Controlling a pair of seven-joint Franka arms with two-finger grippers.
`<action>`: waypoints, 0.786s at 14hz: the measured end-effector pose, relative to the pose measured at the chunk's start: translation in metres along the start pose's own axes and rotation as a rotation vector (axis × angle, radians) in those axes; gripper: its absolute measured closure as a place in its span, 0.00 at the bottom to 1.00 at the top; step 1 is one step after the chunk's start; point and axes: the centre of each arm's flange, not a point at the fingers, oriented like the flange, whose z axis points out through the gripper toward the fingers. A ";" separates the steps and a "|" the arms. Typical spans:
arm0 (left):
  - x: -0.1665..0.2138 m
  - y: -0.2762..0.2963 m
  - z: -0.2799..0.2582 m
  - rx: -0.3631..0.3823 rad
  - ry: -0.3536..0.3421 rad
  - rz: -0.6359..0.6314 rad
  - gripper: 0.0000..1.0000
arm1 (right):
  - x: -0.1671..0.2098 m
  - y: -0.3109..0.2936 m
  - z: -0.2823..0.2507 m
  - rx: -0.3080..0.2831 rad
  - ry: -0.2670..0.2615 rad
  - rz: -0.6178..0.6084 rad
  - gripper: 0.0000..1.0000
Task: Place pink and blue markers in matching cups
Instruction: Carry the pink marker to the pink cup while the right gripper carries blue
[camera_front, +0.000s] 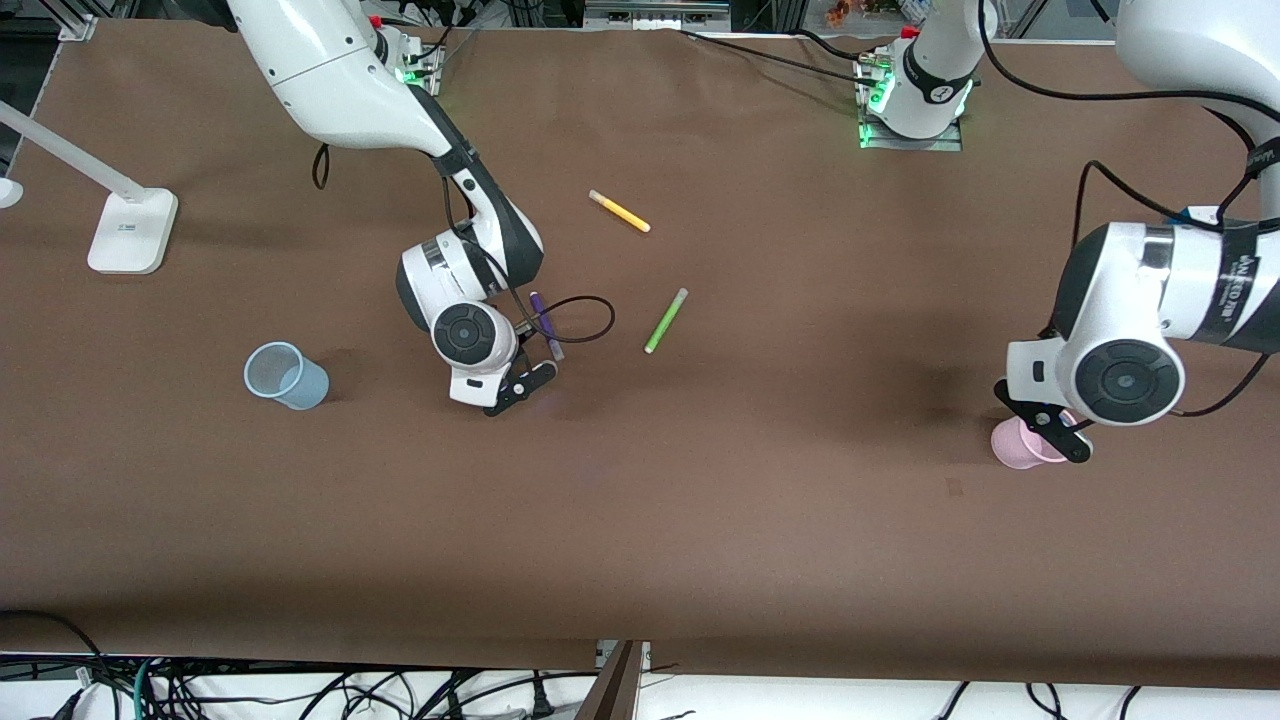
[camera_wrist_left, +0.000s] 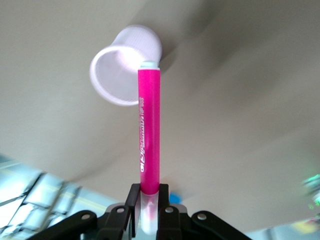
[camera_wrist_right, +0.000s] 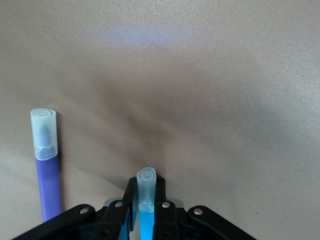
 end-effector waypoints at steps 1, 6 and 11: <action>0.004 -0.005 0.006 0.056 -0.055 0.029 0.82 | 0.001 0.002 -0.003 -0.002 0.009 -0.003 0.84; 0.031 -0.019 0.036 0.166 -0.198 0.098 0.82 | -0.013 0.069 -0.090 -0.025 0.076 -0.213 0.84; 0.058 -0.025 0.086 0.167 -0.290 0.136 0.82 | -0.073 0.156 -0.187 0.087 0.154 -0.479 0.84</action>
